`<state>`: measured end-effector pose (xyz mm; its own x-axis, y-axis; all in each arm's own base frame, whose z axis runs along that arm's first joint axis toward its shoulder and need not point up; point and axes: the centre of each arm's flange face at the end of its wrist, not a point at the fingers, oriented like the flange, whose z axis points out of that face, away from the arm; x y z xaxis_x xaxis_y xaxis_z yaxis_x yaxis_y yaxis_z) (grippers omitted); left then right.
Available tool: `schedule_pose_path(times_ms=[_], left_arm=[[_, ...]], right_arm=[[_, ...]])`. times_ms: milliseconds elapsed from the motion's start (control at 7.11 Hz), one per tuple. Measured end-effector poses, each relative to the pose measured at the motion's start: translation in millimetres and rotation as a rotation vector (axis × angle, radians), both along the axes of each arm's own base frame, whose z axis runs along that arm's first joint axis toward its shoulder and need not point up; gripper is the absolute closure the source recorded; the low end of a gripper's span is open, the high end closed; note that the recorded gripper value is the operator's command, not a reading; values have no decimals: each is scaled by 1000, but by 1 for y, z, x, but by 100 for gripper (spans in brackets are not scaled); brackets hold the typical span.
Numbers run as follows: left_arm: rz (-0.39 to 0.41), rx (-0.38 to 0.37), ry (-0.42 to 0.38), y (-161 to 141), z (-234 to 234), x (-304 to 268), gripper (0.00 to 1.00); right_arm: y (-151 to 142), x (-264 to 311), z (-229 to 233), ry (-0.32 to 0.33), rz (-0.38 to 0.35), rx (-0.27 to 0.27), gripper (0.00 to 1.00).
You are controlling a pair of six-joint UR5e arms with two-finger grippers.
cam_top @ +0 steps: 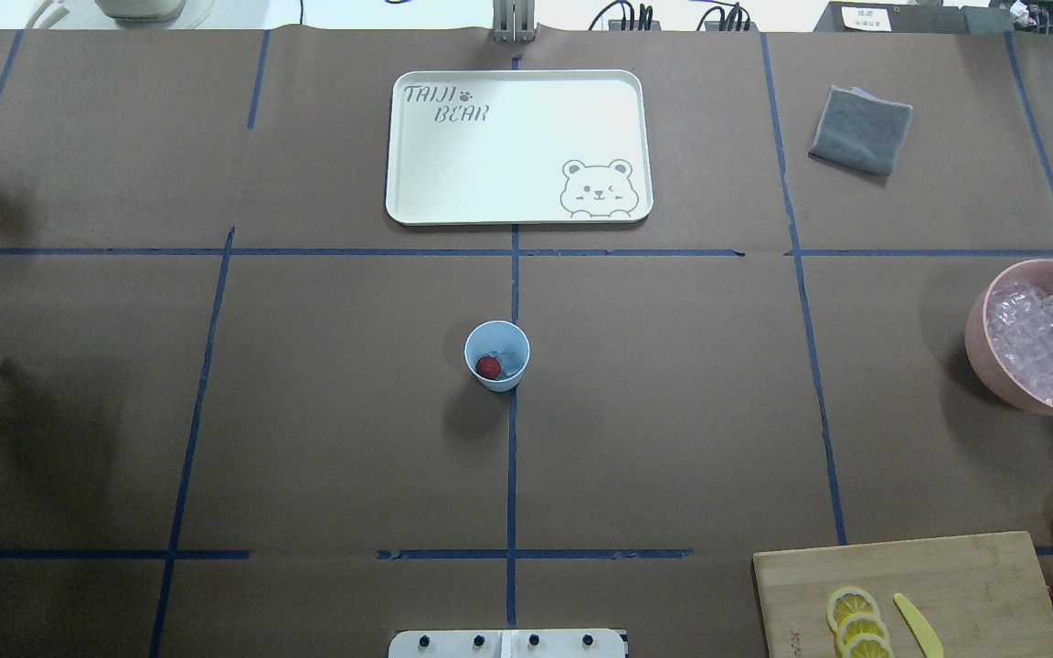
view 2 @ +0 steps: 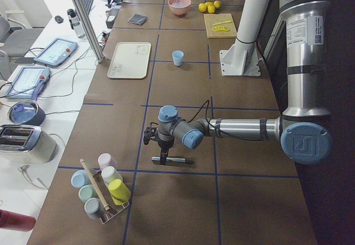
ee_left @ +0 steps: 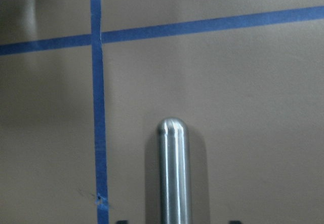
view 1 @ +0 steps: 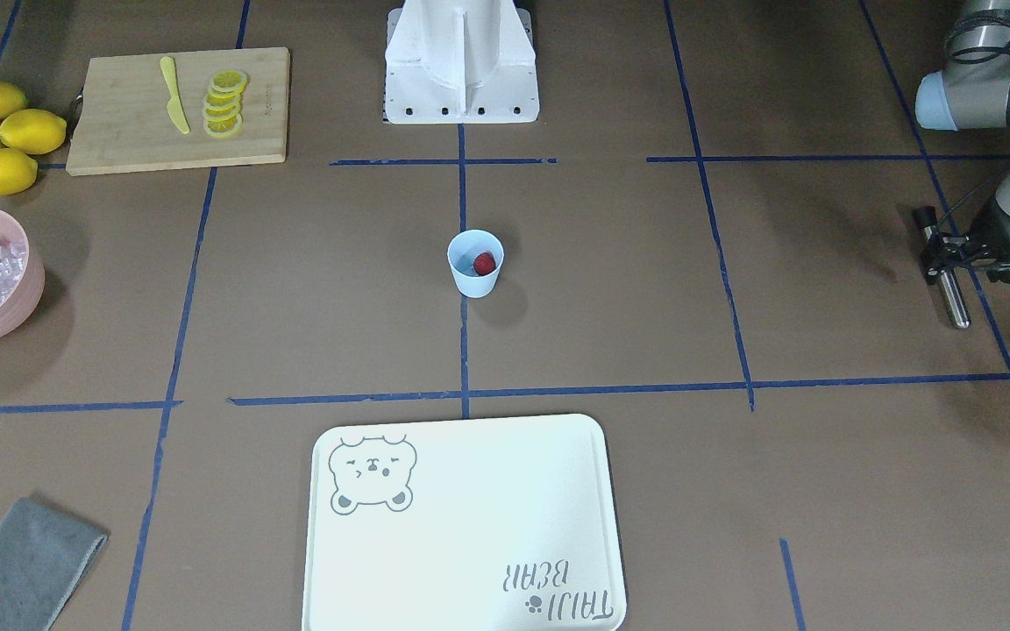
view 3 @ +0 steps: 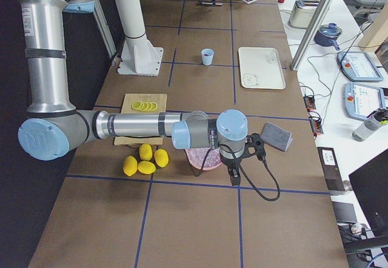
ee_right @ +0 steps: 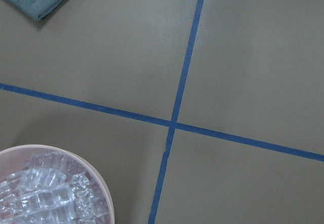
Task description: Mash ice and strawberries in cup
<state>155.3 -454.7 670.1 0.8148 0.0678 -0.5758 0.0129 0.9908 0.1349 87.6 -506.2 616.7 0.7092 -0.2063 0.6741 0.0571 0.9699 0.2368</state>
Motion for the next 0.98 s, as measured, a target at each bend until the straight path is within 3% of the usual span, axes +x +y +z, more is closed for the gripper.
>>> schedule_pose_path(times_ms=[422, 703, 985], left_arm=[[101, -16, 24, -8, -55, -21, 0], [171, -22, -9, -34, -123, -91, 0], [187, -44, 59, -41, -128, -168, 0]], right_arm=[[0, 0, 1, -1, -1, -1, 0], [1, 0, 5, -3, -3, -9, 0], [3, -1, 13, -6, -7, -22, 0]])
